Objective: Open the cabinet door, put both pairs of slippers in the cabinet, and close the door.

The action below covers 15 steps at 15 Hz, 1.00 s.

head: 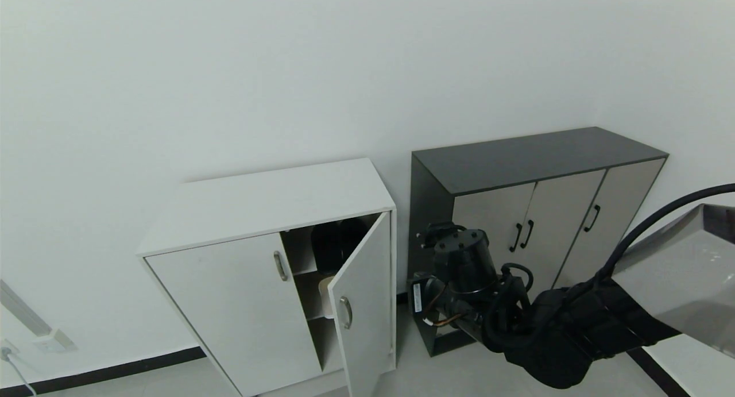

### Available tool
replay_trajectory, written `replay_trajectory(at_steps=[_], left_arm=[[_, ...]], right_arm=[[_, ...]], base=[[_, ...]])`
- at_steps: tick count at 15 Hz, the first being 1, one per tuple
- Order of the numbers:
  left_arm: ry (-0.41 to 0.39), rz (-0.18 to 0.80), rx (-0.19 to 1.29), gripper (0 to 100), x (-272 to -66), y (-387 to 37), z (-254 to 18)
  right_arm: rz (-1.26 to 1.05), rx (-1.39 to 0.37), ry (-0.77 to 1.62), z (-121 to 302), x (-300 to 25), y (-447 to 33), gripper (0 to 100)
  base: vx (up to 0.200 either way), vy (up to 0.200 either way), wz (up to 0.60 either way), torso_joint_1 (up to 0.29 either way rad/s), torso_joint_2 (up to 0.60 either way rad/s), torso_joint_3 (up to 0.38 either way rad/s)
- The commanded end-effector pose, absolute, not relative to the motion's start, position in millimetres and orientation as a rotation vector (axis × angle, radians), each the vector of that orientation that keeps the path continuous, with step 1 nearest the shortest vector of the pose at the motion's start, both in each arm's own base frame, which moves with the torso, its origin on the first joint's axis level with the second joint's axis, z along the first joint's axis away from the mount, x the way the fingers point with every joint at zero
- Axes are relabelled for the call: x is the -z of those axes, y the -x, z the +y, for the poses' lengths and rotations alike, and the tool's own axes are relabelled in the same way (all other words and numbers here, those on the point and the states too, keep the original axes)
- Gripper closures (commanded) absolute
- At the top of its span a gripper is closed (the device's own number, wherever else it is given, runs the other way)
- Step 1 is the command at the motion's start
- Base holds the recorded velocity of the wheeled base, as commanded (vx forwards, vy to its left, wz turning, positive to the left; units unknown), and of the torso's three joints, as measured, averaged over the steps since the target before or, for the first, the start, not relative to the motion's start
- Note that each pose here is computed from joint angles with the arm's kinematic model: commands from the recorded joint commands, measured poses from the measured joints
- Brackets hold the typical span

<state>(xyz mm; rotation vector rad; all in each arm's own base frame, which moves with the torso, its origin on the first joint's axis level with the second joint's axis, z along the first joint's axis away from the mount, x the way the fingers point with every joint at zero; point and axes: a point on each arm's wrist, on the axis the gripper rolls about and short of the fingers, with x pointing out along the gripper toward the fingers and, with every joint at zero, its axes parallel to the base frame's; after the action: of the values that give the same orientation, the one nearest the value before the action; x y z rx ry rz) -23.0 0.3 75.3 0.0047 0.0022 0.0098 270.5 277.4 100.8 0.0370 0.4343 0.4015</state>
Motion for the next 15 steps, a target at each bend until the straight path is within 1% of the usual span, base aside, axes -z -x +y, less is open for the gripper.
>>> replay_trajectory(at_steps=[1,9,15], left_arm=[[-0.005,0.005,-0.011,100,-75,23,0],[-0.005,0.005,-0.009,100,-75,23,0],[-0.006,0.005,-0.009,100,-75,23,0]], right_arm=[[0.43,-0.403,-0.04,277,-103,-270,100],[0.424,-0.446,-0.054,275,-99,-266,100],[0.377,-0.443,-0.052,267,-98,-270,100]], base=[[0.0,0.0,0.0,0.0,0.0,0.0],[0.0,0.0,0.6,0.004,0.0,0.002],[0.0,0.0,0.0,0.0,0.0,0.0]])
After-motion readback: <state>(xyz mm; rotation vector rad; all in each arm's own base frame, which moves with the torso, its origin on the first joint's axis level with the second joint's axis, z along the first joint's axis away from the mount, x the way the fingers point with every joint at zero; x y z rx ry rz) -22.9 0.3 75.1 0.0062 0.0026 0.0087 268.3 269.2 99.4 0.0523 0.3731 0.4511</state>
